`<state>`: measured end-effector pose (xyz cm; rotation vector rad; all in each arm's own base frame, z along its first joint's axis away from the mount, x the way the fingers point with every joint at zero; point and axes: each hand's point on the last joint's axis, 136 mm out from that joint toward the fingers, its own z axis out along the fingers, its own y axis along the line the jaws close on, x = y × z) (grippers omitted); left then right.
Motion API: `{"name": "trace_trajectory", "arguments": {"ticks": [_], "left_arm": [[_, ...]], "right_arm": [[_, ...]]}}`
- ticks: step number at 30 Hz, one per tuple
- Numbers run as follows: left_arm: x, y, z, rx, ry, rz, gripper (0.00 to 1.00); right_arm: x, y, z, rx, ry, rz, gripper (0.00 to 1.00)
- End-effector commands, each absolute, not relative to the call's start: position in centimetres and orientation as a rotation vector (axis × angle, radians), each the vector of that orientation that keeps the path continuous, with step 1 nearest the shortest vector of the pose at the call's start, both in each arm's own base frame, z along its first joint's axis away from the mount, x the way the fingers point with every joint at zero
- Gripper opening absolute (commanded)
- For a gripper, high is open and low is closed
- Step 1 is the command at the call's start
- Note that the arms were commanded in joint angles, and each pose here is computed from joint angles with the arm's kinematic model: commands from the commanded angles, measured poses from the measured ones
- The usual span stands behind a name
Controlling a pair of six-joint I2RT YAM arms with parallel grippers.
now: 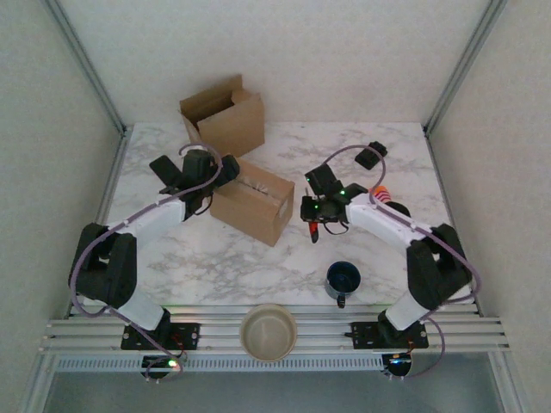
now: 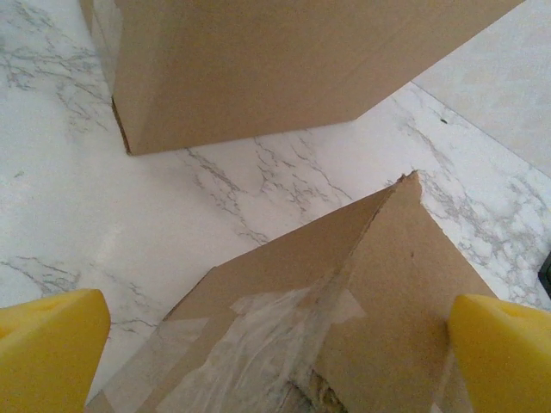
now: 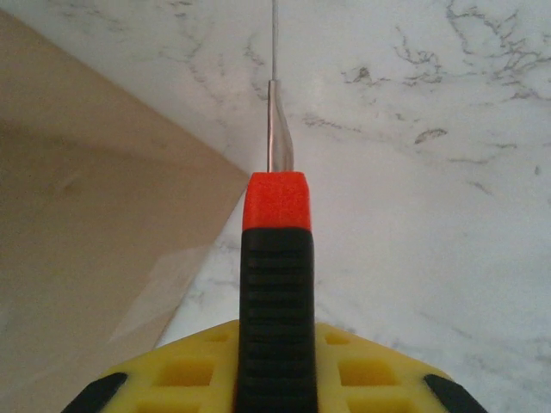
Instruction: Unpack the express box
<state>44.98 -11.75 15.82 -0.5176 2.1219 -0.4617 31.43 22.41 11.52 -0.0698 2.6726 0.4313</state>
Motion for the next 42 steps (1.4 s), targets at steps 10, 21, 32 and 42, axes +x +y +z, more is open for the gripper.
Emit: {"name": "trace_trajectory", "arguments": {"ticks": [10, 21, 32, 42], "left_arm": [[42.8, -10.7, 11.5, -0.593, 2.212, -0.358, 1.00], [42.6, -10.3, 11.3, -0.615, 2.210, -0.341, 1.00], [42.7, -10.3, 11.4, -0.616, 2.210, -0.337, 1.00], [42.8, -10.3, 11.5, -0.615, 2.206, -0.342, 1.00]], "right_arm": [[24.0, 24.6, 19.3, -0.006, 2.413, 1.328, 0.00], [22.8, 25.8, 21.6, -0.078, 2.338, 1.516, 0.00], [23.8, 26.7, 20.2, -0.015, 2.382, 1.511, 0.00], [24.0, 26.7, 19.1, 0.039, 2.427, 1.454, 0.00]]}}
